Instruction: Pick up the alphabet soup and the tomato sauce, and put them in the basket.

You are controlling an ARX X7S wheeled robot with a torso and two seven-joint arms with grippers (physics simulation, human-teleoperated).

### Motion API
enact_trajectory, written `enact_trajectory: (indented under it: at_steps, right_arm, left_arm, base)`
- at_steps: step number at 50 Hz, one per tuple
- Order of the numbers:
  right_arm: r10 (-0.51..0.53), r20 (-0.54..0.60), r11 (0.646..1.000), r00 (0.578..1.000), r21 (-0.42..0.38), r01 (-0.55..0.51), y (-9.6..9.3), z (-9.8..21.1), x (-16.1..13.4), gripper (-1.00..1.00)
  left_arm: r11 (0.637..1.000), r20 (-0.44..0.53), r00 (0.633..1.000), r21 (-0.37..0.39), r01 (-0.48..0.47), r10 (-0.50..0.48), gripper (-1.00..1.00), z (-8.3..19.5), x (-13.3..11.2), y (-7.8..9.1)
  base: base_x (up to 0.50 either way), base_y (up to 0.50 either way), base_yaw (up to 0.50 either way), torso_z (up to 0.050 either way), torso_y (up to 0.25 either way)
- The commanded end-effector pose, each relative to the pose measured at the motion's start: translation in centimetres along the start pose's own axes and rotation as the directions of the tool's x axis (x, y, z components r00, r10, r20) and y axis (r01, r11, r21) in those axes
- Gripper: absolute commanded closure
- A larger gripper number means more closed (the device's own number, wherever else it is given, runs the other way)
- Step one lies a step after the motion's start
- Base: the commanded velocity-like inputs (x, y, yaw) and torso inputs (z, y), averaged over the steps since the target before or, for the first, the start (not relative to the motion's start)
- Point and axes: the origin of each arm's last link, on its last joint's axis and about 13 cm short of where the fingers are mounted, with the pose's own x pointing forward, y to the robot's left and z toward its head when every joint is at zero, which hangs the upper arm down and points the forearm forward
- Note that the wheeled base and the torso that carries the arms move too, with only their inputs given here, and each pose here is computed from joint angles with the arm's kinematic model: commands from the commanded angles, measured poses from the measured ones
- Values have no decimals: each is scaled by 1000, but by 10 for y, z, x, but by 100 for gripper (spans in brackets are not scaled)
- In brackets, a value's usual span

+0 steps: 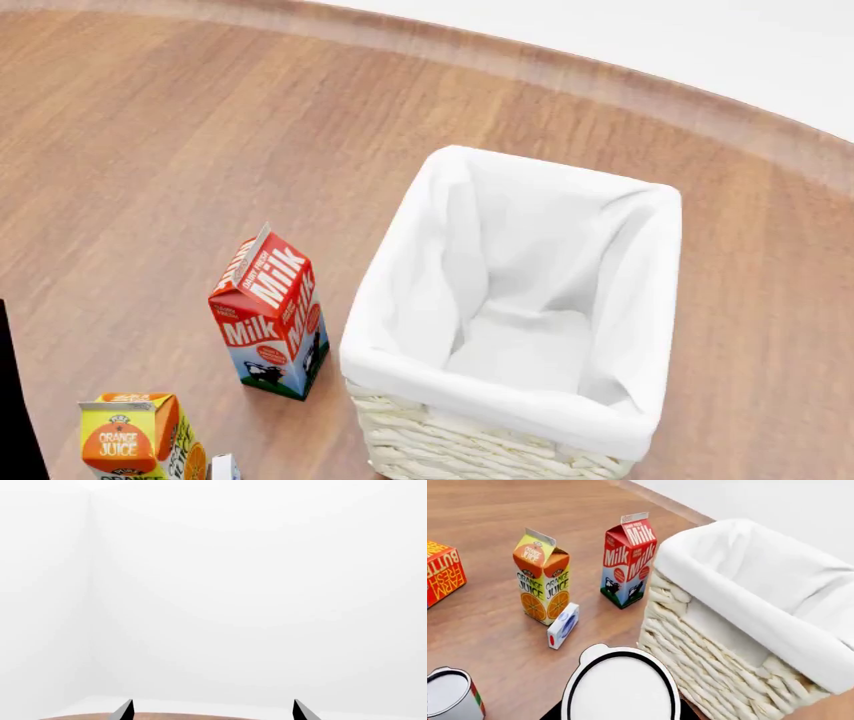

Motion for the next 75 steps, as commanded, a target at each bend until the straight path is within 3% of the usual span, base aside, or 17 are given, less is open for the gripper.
enact_trajectory:
  at_steps: [1,15,27,52,62,75]
  right_arm:
    - [-93,87,995,992,-29,96,-17,22,-4,100]
    - [-201,120,978,972,-24,206,-45,44,-4,100]
    - [-231,164,971,959,-21,237,-62,63,-3,100]
    - [-257,110,957,960,-110,268,-108,96,9,100]
    - [-240,80,944,967,-214,252,-123,117,17,100]
    - [-199,58,938,978,-279,207,-145,148,26,100]
  left_arm:
    - [1000,1,1000,1,0,0,-100,0,0,0]
    - [1000,4,1000,-10,-10,10,-100,0,0,1]
    - [1000,4,1000,-11,-9,9,-100,-1,0,0]
    - [1000,-11,1000,0,-6,6,-100,-4,1,-1]
    - [1000,-22,1000,1,-9,9,-100,-8,1,0]
    - [1000,-30,1000,3,-6,6,-100,-9,1,-1]
  base:
    - [0,0,0,0,0]
    - [0,0,0,0,0]
    - [0,0,0,0,0]
    - [0,0,0,0,1]
    - [0,0,0,0,0]
    - [0,0,0,0,0]
